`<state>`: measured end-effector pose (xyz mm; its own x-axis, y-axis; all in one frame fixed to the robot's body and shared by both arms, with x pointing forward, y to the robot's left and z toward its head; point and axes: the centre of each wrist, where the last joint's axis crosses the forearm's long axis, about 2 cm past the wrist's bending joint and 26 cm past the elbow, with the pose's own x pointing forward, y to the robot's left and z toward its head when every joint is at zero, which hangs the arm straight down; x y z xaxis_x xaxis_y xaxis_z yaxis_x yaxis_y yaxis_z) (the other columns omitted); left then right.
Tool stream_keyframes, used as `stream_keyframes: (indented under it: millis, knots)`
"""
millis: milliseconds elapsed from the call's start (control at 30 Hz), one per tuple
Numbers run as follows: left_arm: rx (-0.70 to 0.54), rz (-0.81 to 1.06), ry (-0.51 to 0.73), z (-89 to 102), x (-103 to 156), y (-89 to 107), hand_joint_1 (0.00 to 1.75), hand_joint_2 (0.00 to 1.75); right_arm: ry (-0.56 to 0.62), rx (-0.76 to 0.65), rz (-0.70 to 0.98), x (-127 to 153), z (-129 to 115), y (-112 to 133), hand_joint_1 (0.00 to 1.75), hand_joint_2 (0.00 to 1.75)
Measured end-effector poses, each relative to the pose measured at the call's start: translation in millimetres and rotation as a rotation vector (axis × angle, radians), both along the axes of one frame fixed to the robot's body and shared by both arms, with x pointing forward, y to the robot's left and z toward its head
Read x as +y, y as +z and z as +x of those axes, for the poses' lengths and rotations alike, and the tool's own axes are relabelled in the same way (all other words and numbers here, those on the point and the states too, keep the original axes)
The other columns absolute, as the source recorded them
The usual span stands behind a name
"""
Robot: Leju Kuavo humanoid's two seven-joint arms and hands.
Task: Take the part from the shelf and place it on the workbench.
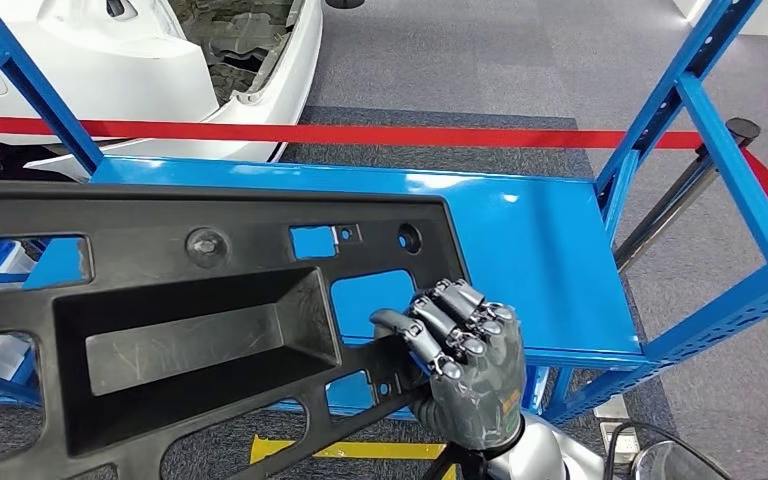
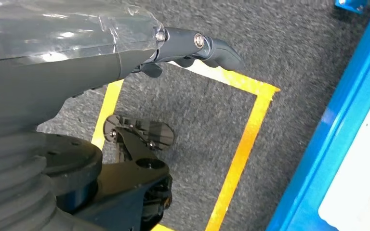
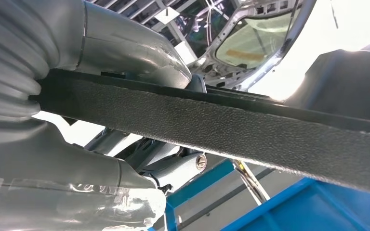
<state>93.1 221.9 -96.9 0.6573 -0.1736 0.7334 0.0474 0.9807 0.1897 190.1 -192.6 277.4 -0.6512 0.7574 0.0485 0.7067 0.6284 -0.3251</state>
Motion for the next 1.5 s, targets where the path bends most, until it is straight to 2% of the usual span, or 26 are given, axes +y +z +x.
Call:
stream_keyframes:
  millis: [1500]
  knots:
    - [0.017,0.034,-0.007,-1.6,-5.0,0.7,0.00,1.75,-0.022,0.047,0.033,-5.7,0.0,-5.7,1.75,1.75]
